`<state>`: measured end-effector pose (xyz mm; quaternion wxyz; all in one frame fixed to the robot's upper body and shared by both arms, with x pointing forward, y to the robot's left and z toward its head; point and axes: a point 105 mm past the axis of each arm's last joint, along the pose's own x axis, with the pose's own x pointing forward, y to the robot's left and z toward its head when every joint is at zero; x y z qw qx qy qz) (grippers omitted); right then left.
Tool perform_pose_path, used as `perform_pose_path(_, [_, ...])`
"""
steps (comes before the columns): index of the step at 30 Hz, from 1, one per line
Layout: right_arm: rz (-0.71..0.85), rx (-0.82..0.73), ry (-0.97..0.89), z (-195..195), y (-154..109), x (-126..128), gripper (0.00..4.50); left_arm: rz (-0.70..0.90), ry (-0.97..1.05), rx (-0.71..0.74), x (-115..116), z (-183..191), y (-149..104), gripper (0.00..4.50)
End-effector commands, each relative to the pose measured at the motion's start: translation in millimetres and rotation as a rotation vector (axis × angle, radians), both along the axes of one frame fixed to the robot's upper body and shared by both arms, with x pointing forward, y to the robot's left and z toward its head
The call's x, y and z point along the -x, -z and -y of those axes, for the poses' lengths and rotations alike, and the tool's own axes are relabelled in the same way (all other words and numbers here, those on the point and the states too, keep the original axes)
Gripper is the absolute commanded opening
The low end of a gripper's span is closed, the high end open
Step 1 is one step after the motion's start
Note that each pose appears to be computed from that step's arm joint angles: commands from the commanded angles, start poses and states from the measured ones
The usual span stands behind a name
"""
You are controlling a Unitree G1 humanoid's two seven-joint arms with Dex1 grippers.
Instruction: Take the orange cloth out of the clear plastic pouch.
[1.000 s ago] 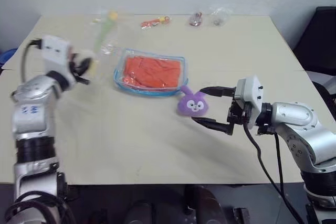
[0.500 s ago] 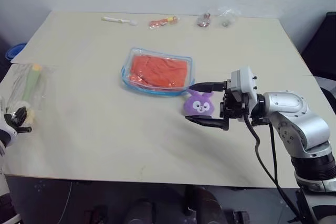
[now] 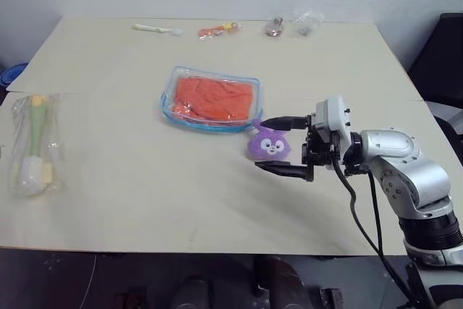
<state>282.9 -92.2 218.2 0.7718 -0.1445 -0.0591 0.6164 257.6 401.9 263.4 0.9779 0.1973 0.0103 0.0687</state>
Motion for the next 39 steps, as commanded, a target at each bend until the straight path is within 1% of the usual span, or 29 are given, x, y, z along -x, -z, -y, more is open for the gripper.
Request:
perform_pose_path(1, [0.064, -0.008, 0.011, 1.9, -12.7, 5.5, 4.5, -0.103, 0.461, -0.287, -31.0, 86.5, -6.7, 4.48])
perform_pose_path(5, [0.077, -0.015, 0.028, 1.0, -14.9, 4.8, 4.5, -0.264, 0.651, -0.614, -67.6, 117.1, 24.0, 4.48])
perform_pose_path(7, [0.083, -0.017, 0.04, 0.9, -16.0, 4.5, 4.5, -0.309, 0.718, -0.731, -86.9, 126.8, 36.1, 4.48])
perform_pose_path(10, [0.09, -0.018, 0.055, 2.1, -16.6, 6.2, 4.5, -0.318, 0.773, -0.873, -117.8, 142.1, 43.4, 4.48])
perform_pose_path(12, [0.093, -0.016, 0.07, 3.6, -15.8, 7.9, 4.5, -0.311, 0.813, -0.929, -133.0, 155.1, 47.4, 4.48])
perform_pose_path(15, [0.099, -0.01, 0.099, 6.5, -13.9, 9.2, 4.5, -0.309, 0.838, -0.968, -150.0, 167.5, 54.2, 4.48])
perform_pose_path(17, [0.103, -0.007, 0.114, 7.5, -13.1, 9.3, 4.5, -0.302, 0.841, -0.988, -156.2, 171.5, 56.1, 4.48])
perform_pose_path(21, [0.098, -0.011, 0.154, 13.2, -10.3, 12.4, 4.5, -0.313, 0.85, -0.993, -166.6, 183.5, 67.5, 4.48])
perform_pose_path(24, [0.098, -0.012, 0.166, 15.0, -9.3, 13.1, 4.5, -0.243, 0.834, -0.931, -173.8, 193.8, 60.4, 3.82])
perform_pose_path(26, [0.099, -0.016, 0.171, 15.1, -9.4, 13.3, 4.5, -0.217, 0.817, -0.91, -177.8, 197.9, 57.9, 3.2])
perform_pose_path(27, [0.099, -0.017, 0.172, 15.1, -9.4, 13.4, 4.5, -0.216, 0.813, -0.911, -178.8, 198.8, 58.4, 3.06])
perform_pose_path(28, [0.099, -0.018, 0.173, 15.0, -9.6, 13.7, 4.5, -0.216, 0.814, -0.913, -179.2, 199.7, 59.5, 2.66])
perform_pose_path(34, [0.096, -0.017, 0.172, 15.5, -9.8, 14.9, 4.5, -0.244, 0.842, -0.924, -175.9, 199.5, 70.3, 0.78])
perform_pose_path(37, [0.093, -0.01, 0.167, 16.5, -9.4, 14.4, 4.5, -0.25, 0.879, -0.925, -170.5, 199.3, 74.7, 0.78])
perform_pose_path(39, [0.091, -0.001, 0.161, 17.5, -8.4, 14.1, 4.5, -0.231, 0.906, -0.903, -167.0, 201.4, 72.6, 0.78])
